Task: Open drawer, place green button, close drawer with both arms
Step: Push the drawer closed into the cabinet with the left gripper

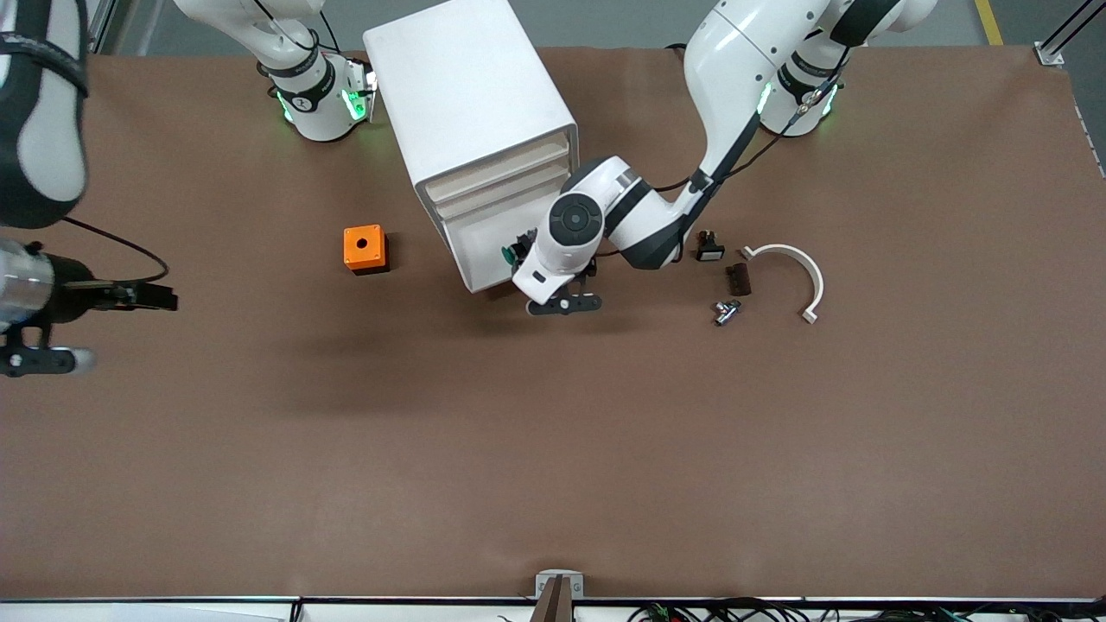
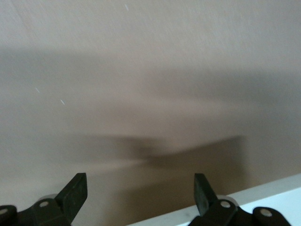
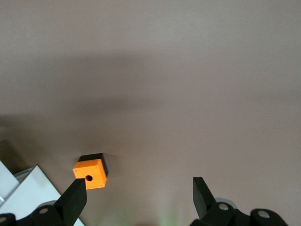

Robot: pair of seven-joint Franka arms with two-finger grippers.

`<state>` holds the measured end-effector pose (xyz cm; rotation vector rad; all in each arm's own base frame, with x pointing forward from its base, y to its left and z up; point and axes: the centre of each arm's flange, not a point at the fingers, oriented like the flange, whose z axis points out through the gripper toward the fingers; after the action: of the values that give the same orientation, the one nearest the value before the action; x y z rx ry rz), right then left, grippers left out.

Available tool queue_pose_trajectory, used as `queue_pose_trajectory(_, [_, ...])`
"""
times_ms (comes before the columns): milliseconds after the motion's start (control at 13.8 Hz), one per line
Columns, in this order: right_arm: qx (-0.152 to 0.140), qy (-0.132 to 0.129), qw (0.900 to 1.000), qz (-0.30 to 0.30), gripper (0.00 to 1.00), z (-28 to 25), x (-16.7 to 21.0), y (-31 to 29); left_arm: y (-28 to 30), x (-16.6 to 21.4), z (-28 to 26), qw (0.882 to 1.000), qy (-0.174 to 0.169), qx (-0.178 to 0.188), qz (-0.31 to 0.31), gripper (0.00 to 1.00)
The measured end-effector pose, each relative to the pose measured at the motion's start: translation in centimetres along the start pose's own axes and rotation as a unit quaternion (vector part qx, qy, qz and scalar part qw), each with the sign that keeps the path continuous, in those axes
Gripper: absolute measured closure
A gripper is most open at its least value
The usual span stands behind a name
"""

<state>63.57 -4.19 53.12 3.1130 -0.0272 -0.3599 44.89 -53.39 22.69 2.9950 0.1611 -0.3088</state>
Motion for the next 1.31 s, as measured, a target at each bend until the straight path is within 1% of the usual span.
queue_pose_trajectory(145, [0.002,0.003,1.0,0.004,0.0,-0.4,-0.3,1.0,1.1,-1.9,0.7,1.0,-0.013,-0.002,-0.007,0.0])
queue_pose_trajectory(363, [0.002,0.004,1.0,-0.002,0.0,-0.5,-0.3,0.4,2.4,-5.0,2.1,1.0,-0.024,0.006,-0.015,0.0])
queue_pose_trajectory(508, [-0.005,0.003,1.0,-0.002,0.0,-0.5,-0.3,0.4,3.1,-7.0,3.2,0.999,-0.037,0.011,-0.021,0.0])
queue_pose_trajectory(653, [-0.008,0.003,1.0,-0.002,0.0,-0.5,-0.3,0.5,3.5,-8.3,3.8,0.999,-0.042,0.014,-0.027,0.0])
queue_pose_trajectory(1089, [-0.005,0.003,1.0,0.01,0.0,-0.5,-0.4,2.3,3.9,-9.3,4.1,0.998,-0.048,0.015,-0.039,0.0])
queue_pose_trajectory(1234, [-0.005,0.008,1.0,0.008,0.0,-1.0,-0.4,2.1,3.5,-8.5,3.8,0.998,-0.047,0.012,-0.047,0.0])
queue_pose_trajectory(1306, [-0.006,0.014,1.0,0.007,0.0,-1.7,-0.6,2.0,3.0,-7.3,3.3,0.997,-0.043,0.008,-0.057,0.0])
